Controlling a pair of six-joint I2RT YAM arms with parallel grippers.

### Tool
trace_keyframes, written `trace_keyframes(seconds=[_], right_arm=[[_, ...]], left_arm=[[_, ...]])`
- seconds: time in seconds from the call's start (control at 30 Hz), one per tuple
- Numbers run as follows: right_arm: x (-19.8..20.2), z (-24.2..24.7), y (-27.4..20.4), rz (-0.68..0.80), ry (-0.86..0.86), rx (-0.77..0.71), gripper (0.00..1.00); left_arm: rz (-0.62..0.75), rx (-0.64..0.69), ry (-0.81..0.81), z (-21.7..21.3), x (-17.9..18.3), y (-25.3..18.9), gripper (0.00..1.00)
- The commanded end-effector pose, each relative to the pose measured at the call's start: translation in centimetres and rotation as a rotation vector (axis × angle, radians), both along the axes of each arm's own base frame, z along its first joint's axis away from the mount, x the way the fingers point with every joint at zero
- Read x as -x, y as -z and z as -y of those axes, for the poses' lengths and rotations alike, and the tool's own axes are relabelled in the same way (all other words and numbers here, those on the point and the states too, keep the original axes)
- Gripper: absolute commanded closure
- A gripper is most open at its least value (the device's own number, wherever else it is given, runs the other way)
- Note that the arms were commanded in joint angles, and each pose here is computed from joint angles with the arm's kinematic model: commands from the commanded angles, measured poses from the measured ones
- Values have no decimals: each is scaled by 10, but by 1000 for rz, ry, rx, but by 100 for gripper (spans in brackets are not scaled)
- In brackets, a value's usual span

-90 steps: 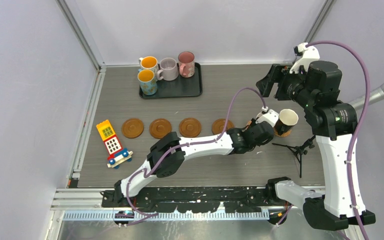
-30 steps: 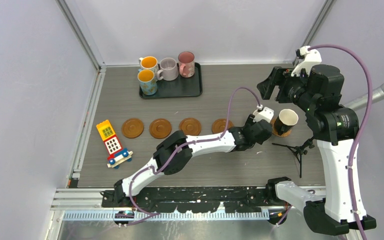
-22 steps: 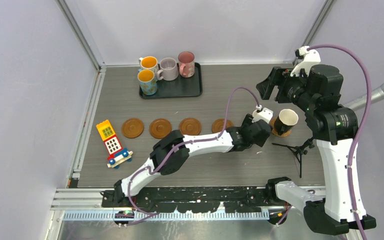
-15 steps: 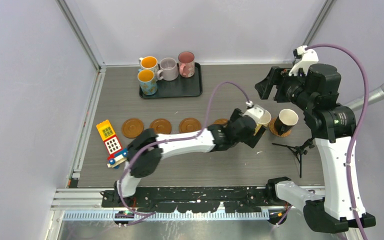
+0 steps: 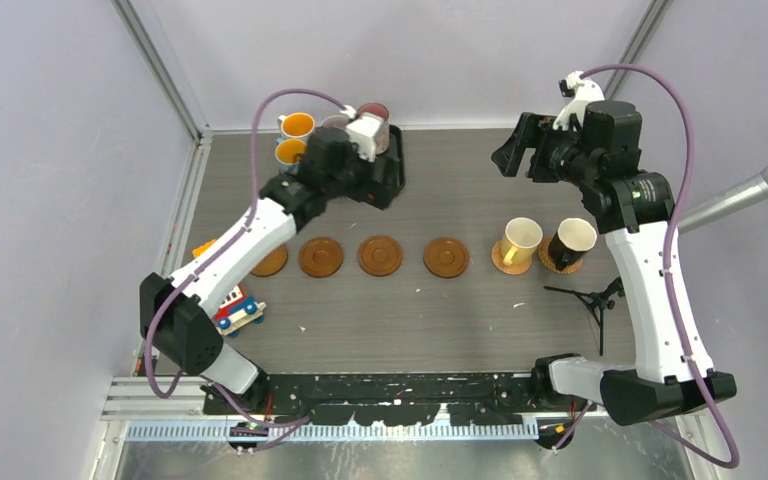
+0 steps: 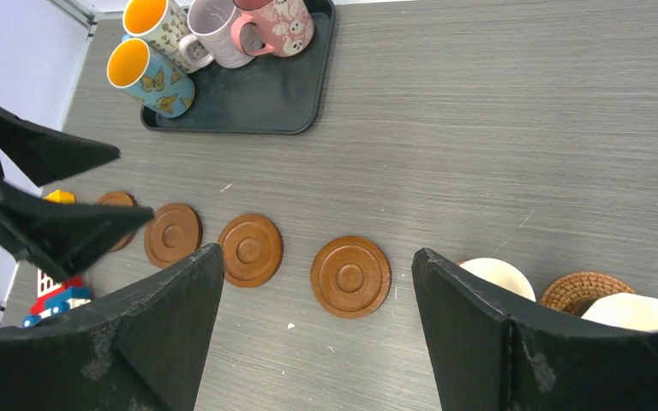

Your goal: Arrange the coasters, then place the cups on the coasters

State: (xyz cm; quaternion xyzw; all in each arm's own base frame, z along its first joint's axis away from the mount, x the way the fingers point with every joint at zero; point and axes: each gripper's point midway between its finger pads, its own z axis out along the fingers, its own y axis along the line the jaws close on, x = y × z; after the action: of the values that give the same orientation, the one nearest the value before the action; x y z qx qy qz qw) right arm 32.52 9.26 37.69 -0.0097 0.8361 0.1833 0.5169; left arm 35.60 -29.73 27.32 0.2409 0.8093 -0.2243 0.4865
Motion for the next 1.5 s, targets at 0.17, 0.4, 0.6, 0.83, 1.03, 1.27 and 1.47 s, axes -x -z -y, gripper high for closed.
trace_keyframes(seconds=[0.17,0.4,0.6,0.83,1.03,1.27,1.47], right_arm=[[-24,-15,-5,30,-37,-34,15],[-32,-20,3,6,-52,-6,15],[-34,-22,6,-7,-51,10,15],[-33,-23,10,-20,-50,26,15],[-33,-22,9,-20,-49,44,15],[-32,-22,7,-15,-49,43,15],[-31,-22,7,-12,-50,35,15]], left_arm=[[-101,-26,-226,-173,-79,18,0],[-164,53,-343,-271,-151,48,0],[-197,139,-335,-301,-196,72,0],[-170,298,-335,-293,-235,76,0],[-239,440,-317,-272,-241,81,1],[-295,446,-304,-242,-219,94,3],[-307,458,-290,-208,-191,88,4]])
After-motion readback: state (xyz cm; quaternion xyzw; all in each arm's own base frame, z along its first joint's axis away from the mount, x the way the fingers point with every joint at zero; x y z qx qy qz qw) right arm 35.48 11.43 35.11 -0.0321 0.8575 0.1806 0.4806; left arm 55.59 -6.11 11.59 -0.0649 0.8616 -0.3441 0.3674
